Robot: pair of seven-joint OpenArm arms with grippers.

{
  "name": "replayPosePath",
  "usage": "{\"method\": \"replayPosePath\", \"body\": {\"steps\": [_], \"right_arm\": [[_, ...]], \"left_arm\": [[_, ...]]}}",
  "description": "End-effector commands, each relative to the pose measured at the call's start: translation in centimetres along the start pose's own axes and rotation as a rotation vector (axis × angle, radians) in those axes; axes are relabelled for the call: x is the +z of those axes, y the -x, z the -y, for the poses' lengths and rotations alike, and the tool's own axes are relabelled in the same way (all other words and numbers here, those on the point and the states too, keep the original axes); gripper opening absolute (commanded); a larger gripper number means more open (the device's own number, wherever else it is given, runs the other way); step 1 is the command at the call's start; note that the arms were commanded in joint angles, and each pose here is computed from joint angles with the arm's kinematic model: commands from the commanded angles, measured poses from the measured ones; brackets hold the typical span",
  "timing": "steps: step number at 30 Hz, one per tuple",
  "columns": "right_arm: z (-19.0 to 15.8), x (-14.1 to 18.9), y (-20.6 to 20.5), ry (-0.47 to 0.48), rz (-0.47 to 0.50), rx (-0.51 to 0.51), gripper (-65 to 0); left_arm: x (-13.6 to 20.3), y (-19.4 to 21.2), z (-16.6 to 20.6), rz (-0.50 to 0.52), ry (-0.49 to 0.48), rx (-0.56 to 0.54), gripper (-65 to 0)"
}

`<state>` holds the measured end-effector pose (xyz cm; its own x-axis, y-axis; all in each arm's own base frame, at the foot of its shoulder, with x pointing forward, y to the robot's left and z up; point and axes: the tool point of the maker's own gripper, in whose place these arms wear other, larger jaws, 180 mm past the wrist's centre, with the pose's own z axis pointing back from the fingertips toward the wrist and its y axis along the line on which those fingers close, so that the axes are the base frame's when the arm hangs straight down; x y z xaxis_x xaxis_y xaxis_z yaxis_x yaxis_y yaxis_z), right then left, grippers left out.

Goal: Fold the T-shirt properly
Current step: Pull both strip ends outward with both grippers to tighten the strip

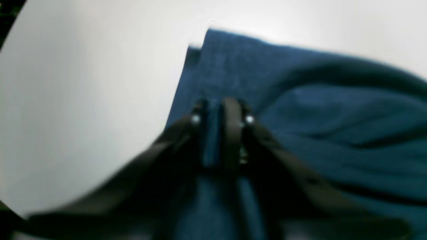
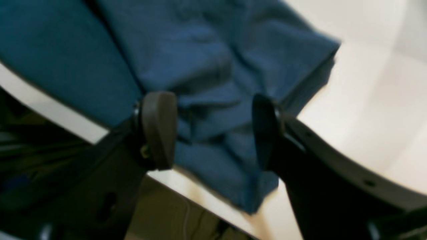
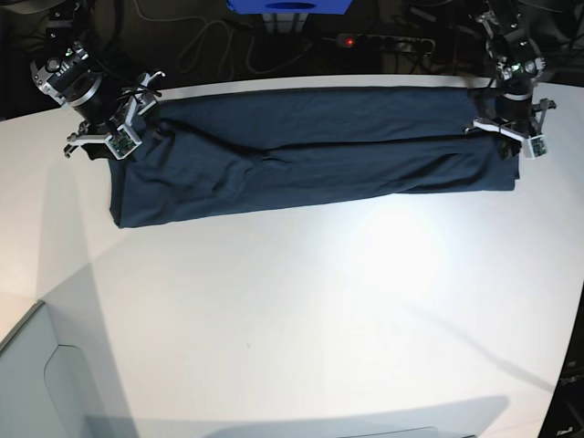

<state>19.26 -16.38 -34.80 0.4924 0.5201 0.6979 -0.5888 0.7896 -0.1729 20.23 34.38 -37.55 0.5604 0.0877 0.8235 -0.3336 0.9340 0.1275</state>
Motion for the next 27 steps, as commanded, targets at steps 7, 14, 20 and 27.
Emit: {"method": "replayPosePath", "body": {"steps": [7,14,20,27], "right_arm": [[-0.1,-2.9,-2.1,-0.045,0.072,-0.017,-30.8],[0.4,-6.3,1.6,-0.079,-0.003,-0.14,-31.4],[0.3,-7.1,3.2,-0.095,-0.041,-0.173,-31.5],[0.3,-7.1,3.1,-0.095,-0.039,-0.17,-31.5]], "left_arm": [[0.8,-2.5,-0.4,0.077,-0.01,-0.027,-36.8],[0.9,-1.6,-2.9,0.056,-0.07,-0.002,-33.6],[0.5,-0.2,-3.4,0.018,-0.072,0.005,-28.9],[0.4,0.3,-3.1,0.008,-0.07,0.019,-28.1]]}}
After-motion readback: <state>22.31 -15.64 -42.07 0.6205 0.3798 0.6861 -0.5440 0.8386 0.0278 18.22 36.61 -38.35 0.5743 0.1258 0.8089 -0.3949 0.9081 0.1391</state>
